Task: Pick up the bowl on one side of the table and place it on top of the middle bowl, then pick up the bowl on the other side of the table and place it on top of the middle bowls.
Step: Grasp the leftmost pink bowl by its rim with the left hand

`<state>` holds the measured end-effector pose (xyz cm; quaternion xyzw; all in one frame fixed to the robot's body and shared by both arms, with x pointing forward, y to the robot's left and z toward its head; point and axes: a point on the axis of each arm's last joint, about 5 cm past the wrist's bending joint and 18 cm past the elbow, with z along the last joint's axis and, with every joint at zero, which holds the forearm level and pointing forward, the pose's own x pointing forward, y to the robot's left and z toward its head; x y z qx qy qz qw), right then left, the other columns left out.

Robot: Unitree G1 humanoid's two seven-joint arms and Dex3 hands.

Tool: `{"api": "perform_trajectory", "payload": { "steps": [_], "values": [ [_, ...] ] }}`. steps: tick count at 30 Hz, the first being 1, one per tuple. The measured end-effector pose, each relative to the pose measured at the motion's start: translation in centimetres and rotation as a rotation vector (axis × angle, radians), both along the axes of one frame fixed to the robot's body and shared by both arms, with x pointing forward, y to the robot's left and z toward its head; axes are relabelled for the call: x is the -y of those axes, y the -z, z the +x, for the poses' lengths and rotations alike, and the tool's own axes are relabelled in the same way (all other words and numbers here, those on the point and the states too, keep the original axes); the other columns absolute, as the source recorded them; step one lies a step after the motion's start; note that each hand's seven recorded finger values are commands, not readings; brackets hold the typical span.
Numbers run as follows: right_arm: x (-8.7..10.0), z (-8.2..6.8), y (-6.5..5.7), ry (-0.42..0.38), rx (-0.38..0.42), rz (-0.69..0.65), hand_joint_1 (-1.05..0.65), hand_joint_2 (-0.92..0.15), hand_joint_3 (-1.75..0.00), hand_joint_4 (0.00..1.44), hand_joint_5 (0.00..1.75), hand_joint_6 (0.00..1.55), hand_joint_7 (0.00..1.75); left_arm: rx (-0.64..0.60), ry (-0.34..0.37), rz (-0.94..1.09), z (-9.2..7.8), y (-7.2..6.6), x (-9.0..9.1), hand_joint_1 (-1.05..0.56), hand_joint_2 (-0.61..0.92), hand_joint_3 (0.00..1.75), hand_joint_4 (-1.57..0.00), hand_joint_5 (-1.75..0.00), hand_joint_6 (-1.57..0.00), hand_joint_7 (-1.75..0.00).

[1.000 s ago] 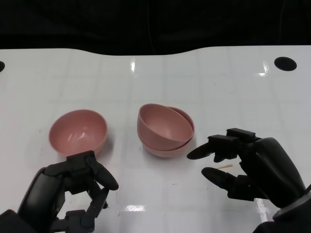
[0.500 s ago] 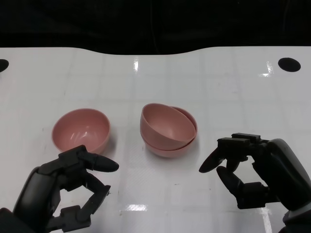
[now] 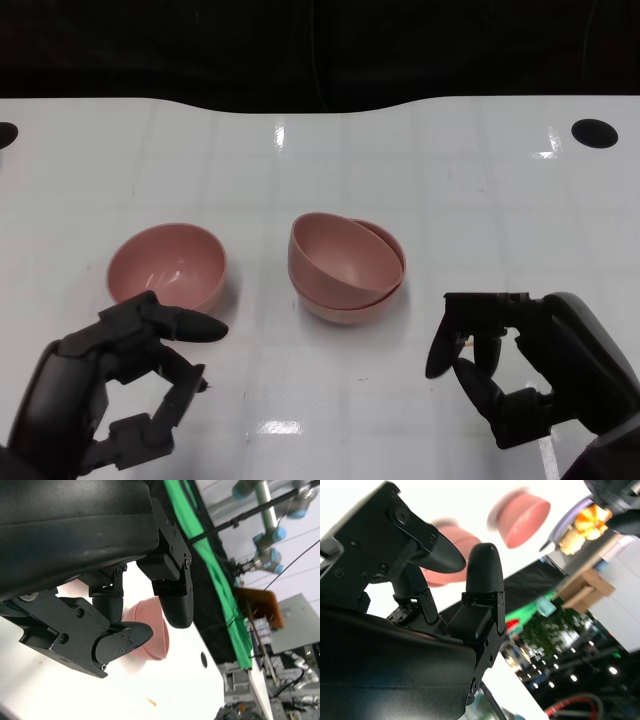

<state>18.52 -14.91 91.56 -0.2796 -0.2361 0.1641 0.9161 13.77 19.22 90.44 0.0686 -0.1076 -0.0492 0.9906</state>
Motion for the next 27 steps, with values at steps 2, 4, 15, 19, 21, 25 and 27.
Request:
{"api": "perform_trajectory", "payload": {
  "steps": [2,4,15,19,21,25,27],
  "values": [
    [0.0,0.0,0.0,-0.001,-0.009,-0.001,-0.04,-0.07,-1.75,1.01,1.75,0.83,1.62,0.003,-0.002,0.001,0.0,0.1,0.0,-0.07,0.54,1.08,-0.65,-1.49,-0.72,-0.85],
    [0.0,0.0,0.1,-0.004,-0.012,-0.002,-0.04,-0.07,-1.75,1.01,1.75,0.83,1.63,0.000,-0.003,0.002,0.0,0.2,0.0,-0.08,0.54,1.10,-0.67,-1.52,-0.73,-0.86],
    [-0.2,-0.1,0.1,-0.013,-0.020,0.004,-0.04,-0.08,-1.75,1.00,1.75,0.83,1.63,-0.002,-0.015,0.051,0.0,0.0,-0.1,-0.16,0.66,0.78,-0.61,-1.31,-0.69,-0.80],
    [-0.2,-0.1,0.2,-0.009,-0.040,0.000,-0.04,-0.08,-1.75,1.00,1.75,0.83,1.63,0.005,-0.037,0.131,0.0,-0.4,-0.5,-0.21,0.81,0.42,-0.60,-1.20,-0.70,-0.68],
    [-0.3,-0.2,0.3,-0.009,-0.044,-0.001,-0.04,-0.08,-1.75,1.00,1.75,0.83,1.62,0.005,-0.050,0.170,0.0,-0.6,-0.6,-0.25,0.89,0.24,-0.58,-1.17,-0.70,-0.61],
    [-0.3,-0.2,0.2,-0.011,-0.046,-0.003,-0.04,-0.08,-1.75,0.99,1.75,0.83,1.62,0.006,-0.062,0.218,0.0,-0.9,-0.6,-0.29,0.92,0.14,-0.55,-1.09,-0.66,-0.51],
    [-0.4,-0.2,0.1,-0.012,-0.046,-0.001,-0.04,-0.08,-1.74,0.99,1.75,0.83,1.62,0.017,-0.066,0.286,0.0,-1.2,-0.7,-0.32,0.92,0.10,-0.52,-1.00,-0.64,-0.41]
  ]
}}
